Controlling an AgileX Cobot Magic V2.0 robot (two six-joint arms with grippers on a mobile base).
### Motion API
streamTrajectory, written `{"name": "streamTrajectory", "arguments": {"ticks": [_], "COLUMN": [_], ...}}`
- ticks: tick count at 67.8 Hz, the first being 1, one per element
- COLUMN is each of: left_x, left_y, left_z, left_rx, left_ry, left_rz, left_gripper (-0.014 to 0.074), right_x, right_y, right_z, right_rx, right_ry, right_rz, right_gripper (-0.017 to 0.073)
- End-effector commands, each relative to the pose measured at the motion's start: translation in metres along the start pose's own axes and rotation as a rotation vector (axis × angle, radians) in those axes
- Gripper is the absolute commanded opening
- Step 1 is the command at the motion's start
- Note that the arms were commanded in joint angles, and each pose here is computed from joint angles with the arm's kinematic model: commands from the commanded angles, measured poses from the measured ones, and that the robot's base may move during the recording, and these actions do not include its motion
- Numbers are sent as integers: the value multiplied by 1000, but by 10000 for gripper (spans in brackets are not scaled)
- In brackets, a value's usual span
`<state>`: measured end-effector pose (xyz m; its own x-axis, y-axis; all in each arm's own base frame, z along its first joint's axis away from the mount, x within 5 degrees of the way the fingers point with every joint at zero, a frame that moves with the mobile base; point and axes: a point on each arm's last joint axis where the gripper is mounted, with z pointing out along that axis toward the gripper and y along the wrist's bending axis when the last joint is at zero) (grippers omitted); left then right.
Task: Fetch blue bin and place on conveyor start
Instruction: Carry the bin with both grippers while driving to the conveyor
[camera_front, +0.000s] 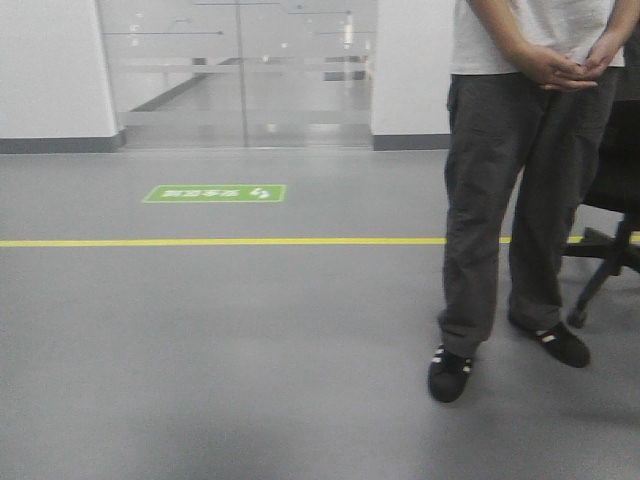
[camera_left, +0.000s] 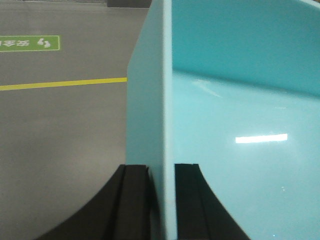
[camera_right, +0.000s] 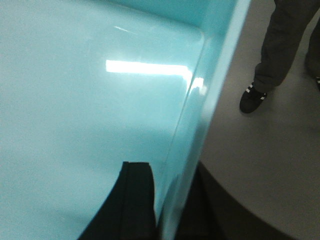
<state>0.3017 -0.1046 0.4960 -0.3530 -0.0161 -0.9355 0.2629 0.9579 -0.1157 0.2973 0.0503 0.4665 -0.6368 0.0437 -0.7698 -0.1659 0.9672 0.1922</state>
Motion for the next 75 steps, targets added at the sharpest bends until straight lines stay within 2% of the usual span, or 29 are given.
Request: {"name": "streamTrajectory", "arguments": {"ticks": [1,21,56,75], "left_x": [-15,-15,-15,-15], "left_y": [-1,0,0,0], "left_z": [-13,-13,-13,-13], "left_rx": [20,18,18,18], "left_ry": [-120,-120,-120,-120], "left_rz": [-28,-25,-25,-25], "left_gripper": [-111,-111,-111,-111], "right_x": [-3,-12,-33,-37], "right_y": [-5,-10,-19,-22], "right_z": [0,30,80,92], "right_rx": [38,40,46,49], "right_ry": [-21,-79,-295,-341], "right_rz": [-44,-36,-24,-23], "right_gripper": [-151,-151,-151,-151]}}
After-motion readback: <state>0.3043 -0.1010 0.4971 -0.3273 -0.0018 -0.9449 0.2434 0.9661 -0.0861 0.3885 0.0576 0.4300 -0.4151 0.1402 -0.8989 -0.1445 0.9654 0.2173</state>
